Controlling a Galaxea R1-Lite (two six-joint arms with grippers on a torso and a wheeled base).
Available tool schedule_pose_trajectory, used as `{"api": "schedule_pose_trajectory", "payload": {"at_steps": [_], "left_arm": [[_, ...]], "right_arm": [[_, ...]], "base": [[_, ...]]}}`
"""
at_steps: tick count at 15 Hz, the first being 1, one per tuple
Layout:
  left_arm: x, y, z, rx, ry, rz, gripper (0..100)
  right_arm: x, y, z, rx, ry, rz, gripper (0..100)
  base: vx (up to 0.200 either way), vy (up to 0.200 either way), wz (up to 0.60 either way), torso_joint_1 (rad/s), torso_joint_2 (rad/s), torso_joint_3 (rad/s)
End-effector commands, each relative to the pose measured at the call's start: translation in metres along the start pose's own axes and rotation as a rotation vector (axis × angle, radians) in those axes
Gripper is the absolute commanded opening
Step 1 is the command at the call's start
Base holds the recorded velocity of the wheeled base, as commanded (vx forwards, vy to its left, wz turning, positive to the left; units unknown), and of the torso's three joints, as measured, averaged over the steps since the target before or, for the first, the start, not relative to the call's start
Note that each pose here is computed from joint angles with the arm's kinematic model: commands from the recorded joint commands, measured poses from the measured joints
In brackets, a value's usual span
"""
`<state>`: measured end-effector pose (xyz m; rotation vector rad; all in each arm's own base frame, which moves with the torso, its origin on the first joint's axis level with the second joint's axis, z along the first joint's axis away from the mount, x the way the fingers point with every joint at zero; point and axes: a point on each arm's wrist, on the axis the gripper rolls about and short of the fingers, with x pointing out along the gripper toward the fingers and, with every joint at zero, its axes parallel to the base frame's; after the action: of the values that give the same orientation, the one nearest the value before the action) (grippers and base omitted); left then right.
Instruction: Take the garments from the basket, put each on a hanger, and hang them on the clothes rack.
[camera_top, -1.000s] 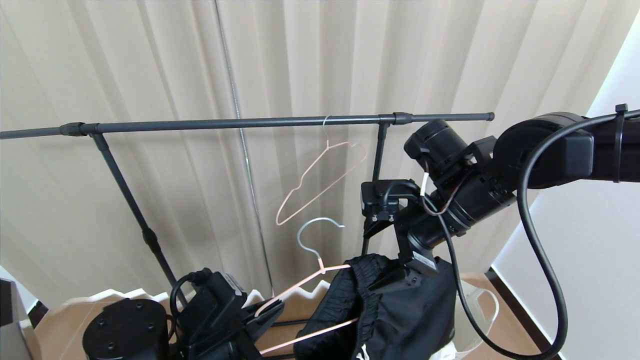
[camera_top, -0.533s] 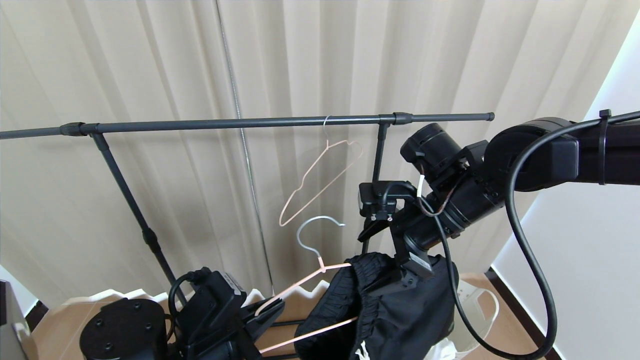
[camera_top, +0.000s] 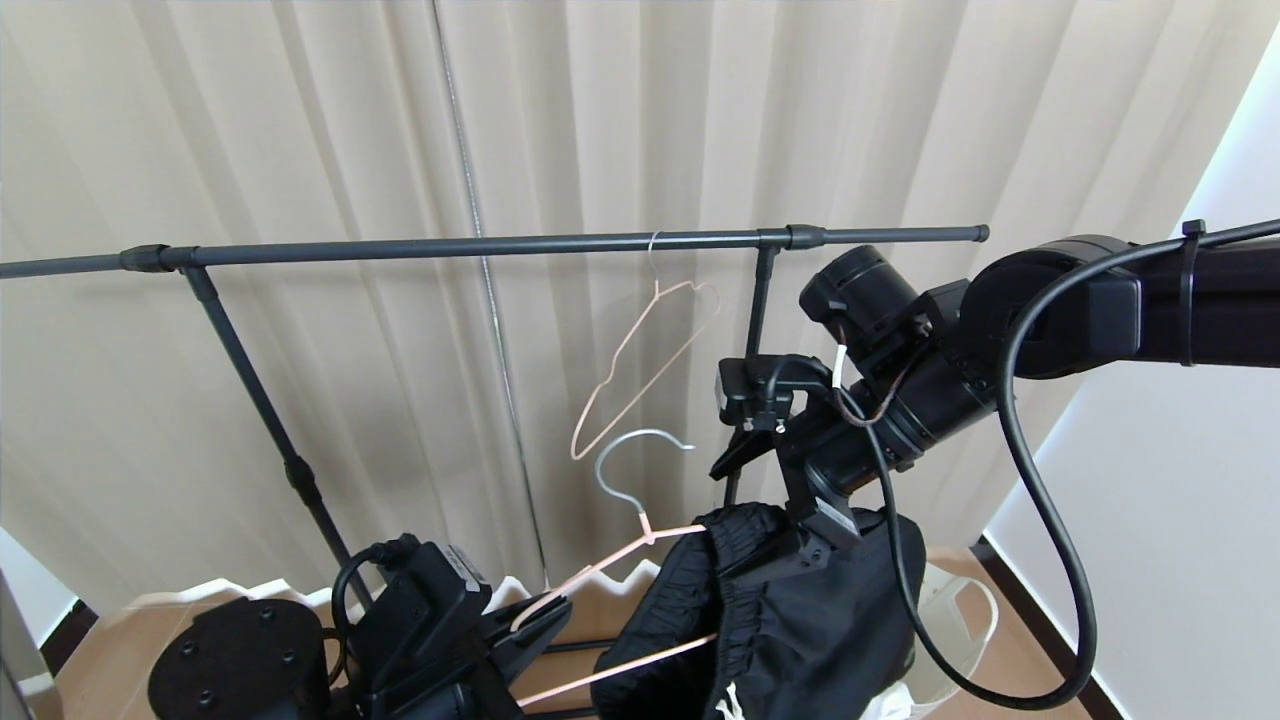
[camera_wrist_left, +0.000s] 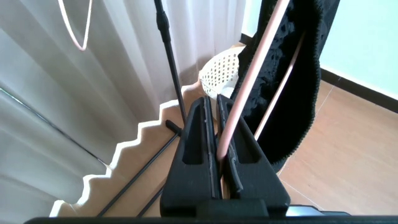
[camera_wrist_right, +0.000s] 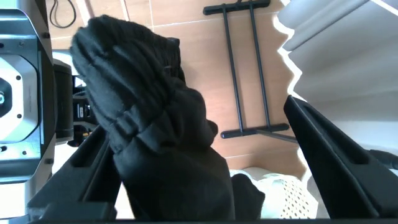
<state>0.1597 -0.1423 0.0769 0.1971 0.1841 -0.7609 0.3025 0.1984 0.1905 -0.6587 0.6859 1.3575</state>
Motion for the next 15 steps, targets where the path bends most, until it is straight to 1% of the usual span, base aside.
{"api": "schedule_pose_trajectory", "payload": {"at_steps": [1,7,15], "left_arm": [[-0.0004,-0.0003,0.0008,0.000,-0.005,-0.001,0],[0.0025,0.0009,0.0017,-0.004,-0.011,0.005,0],[0.0084,0.0068,0.0019,-0.011,-0.013,0.036,0]], "right_arm": [[0.0005,-0.0004,-0.0001,0.000,0.000,0.001,0],[-0.0015,0.0001,0.0014,0.000,-0.011,0.005,0],[-0.0058,0.0032,0.0017,-0.001,-0.011,0.004,0]], "base": [[0.000,0.000,0.00,0.000,0.00,0.000],[0.000,0.000,0.00,0.000,0.00,0.000],[0.000,0.000,0.00,0.000,0.00,0.000]]}}
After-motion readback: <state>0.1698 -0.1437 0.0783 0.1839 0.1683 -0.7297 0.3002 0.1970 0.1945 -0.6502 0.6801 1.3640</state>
